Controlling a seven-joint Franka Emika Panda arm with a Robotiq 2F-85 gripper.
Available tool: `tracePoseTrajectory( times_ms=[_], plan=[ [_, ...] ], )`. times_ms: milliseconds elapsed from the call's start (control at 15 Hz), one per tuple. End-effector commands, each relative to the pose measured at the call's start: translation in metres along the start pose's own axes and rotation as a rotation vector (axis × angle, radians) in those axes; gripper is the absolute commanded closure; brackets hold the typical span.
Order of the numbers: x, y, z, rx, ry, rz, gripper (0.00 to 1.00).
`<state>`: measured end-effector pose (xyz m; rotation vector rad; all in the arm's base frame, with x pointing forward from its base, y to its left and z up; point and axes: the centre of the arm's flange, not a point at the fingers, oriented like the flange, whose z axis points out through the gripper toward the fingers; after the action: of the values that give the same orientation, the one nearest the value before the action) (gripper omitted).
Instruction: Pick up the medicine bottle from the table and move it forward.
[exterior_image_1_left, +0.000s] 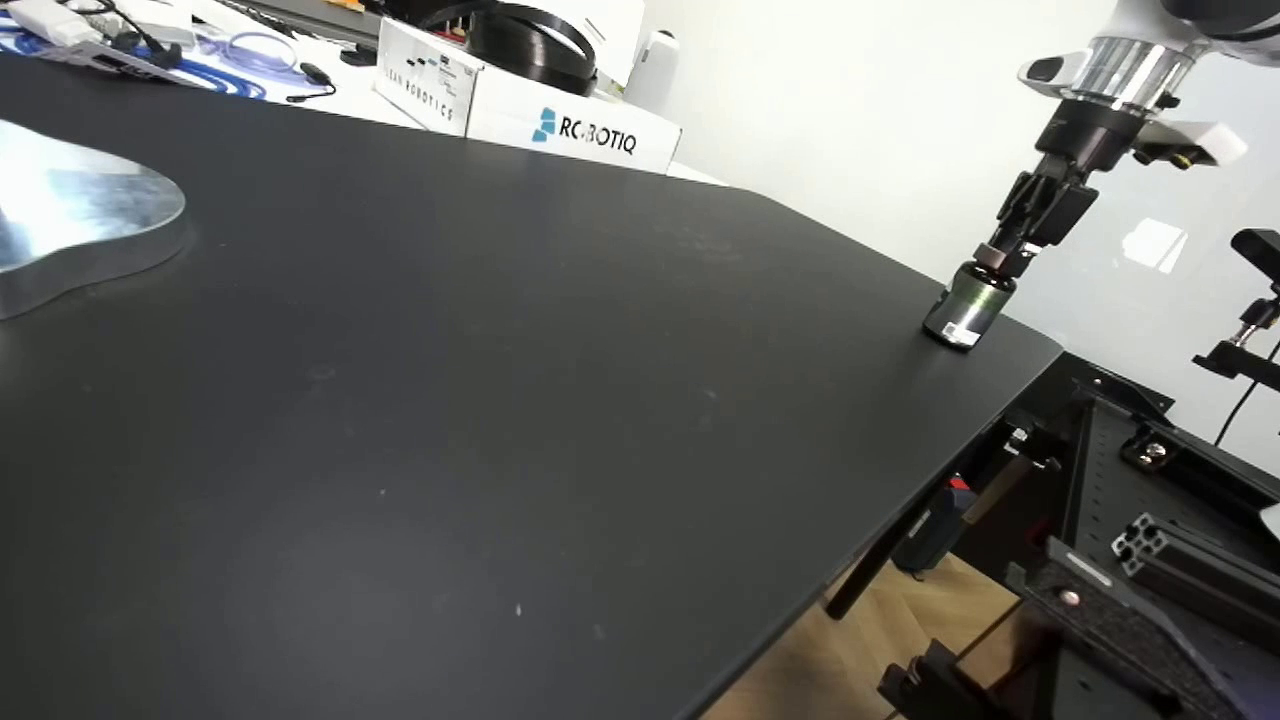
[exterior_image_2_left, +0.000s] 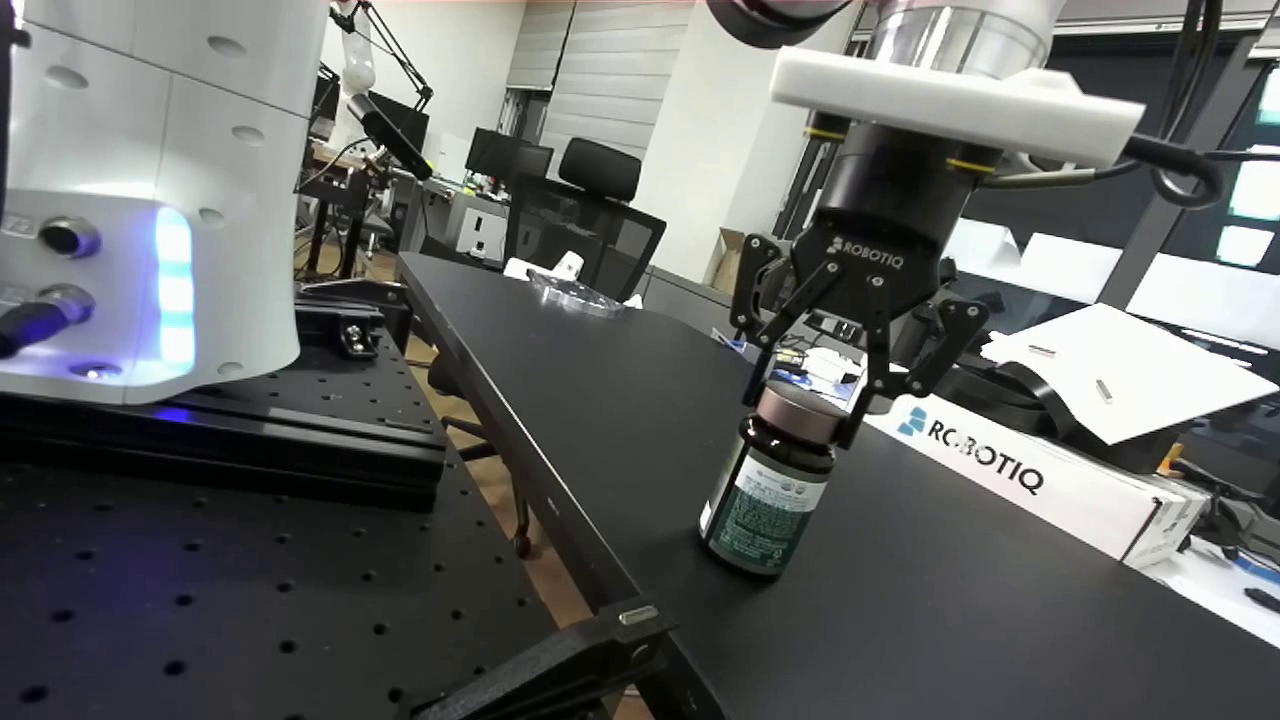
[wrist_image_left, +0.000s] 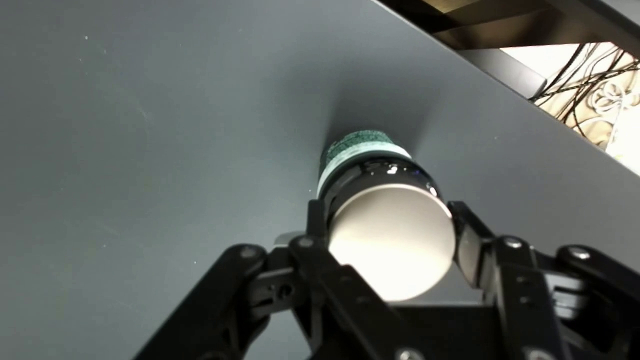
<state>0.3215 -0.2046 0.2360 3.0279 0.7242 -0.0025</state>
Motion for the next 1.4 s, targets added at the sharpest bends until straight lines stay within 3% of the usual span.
tracePoseTrajectory(
  times_ms=[0, 533, 667, 733, 1333],
  plan=[
    [0.01, -0.031, -0.024, -0.007, 0.065, -0.024, 0.64],
    [0.057, -0.059, -0.087, -0.076, 0.114, -0.147, 0.64],
    [0.063, -0.068, -0.098, -0.078, 0.091, -0.184, 0.64],
    [0.07, -0.043, -0.081, -0.068, 0.096, -0.181, 0.39],
    [0.073, -0.05, -0.092, -0.075, 0.091, -0.205, 0.39]
  ],
)
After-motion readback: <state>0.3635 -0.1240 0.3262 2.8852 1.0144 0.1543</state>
